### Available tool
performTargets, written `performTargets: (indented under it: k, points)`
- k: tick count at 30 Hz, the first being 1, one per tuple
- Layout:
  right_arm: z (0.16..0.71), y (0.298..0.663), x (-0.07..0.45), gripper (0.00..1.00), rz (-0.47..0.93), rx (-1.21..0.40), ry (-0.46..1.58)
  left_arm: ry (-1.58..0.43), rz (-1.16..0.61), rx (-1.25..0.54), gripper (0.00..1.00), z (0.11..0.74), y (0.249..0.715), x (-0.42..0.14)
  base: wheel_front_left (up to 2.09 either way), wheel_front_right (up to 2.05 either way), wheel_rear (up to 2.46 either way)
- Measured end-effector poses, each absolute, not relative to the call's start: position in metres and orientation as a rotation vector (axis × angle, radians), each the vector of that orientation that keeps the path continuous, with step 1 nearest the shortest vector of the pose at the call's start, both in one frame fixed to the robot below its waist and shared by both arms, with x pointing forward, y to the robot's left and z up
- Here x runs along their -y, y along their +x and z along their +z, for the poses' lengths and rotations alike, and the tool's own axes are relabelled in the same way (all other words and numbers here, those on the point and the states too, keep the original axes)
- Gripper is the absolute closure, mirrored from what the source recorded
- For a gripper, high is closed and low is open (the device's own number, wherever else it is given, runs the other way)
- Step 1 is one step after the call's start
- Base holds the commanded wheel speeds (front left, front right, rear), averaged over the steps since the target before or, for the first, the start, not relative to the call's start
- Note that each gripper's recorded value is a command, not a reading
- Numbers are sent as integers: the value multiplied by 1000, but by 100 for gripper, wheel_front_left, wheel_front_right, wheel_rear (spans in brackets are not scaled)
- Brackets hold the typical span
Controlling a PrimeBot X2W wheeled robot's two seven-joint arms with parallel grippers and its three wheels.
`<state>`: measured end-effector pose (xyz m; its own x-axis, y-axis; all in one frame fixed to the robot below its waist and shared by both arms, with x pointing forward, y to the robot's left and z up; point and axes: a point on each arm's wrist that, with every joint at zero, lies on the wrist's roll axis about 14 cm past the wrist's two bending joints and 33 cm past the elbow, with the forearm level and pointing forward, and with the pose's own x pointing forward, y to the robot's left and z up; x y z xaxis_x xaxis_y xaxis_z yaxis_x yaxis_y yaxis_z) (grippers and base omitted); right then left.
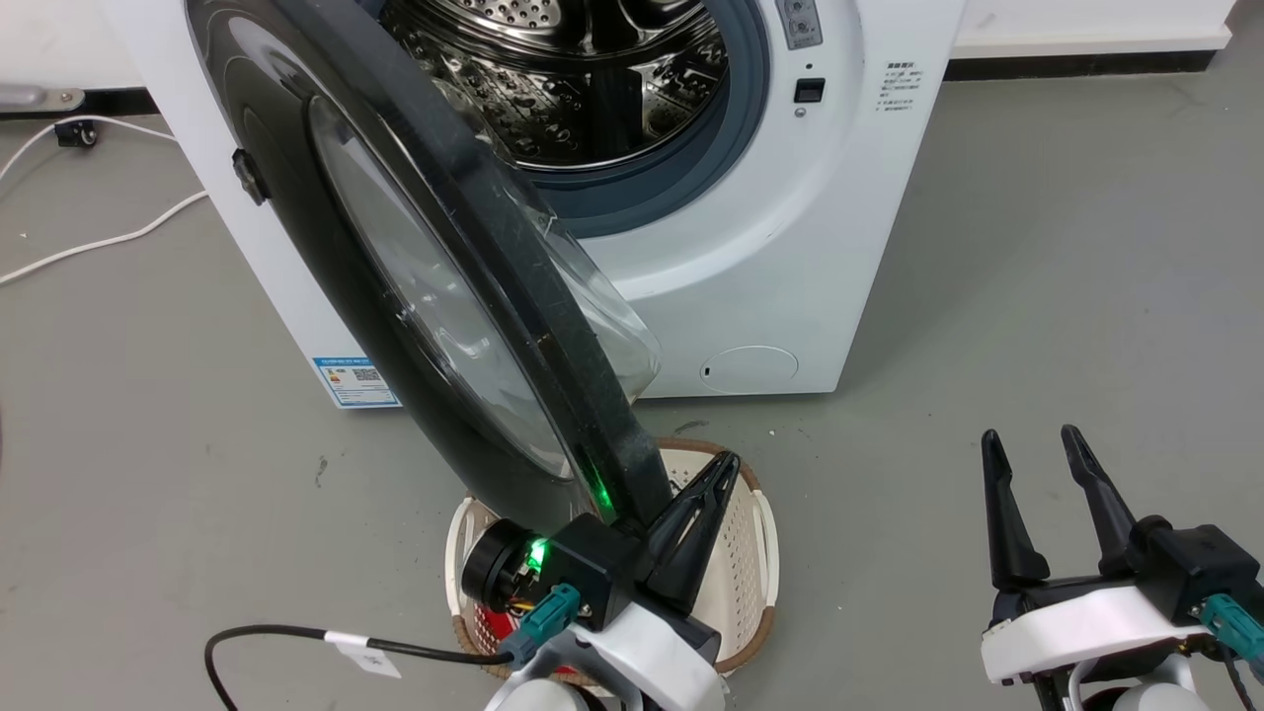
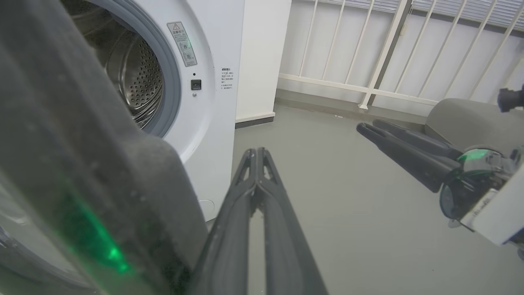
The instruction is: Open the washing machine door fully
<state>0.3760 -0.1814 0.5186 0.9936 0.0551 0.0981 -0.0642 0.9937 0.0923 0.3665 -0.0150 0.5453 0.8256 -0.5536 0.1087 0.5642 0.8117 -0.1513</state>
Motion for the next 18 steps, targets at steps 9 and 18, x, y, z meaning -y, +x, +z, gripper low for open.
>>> performTargets:
  k: [9, 18]
  points:
    - [518, 375, 179, 0, 67, 93, 106, -196, -554, 50, 100, 540, 367, 11, 0, 0, 0]
    - [517, 378, 171, 0, 90, 91, 116, -220, -435, 20, 100, 526, 355, -16, 0, 0, 0]
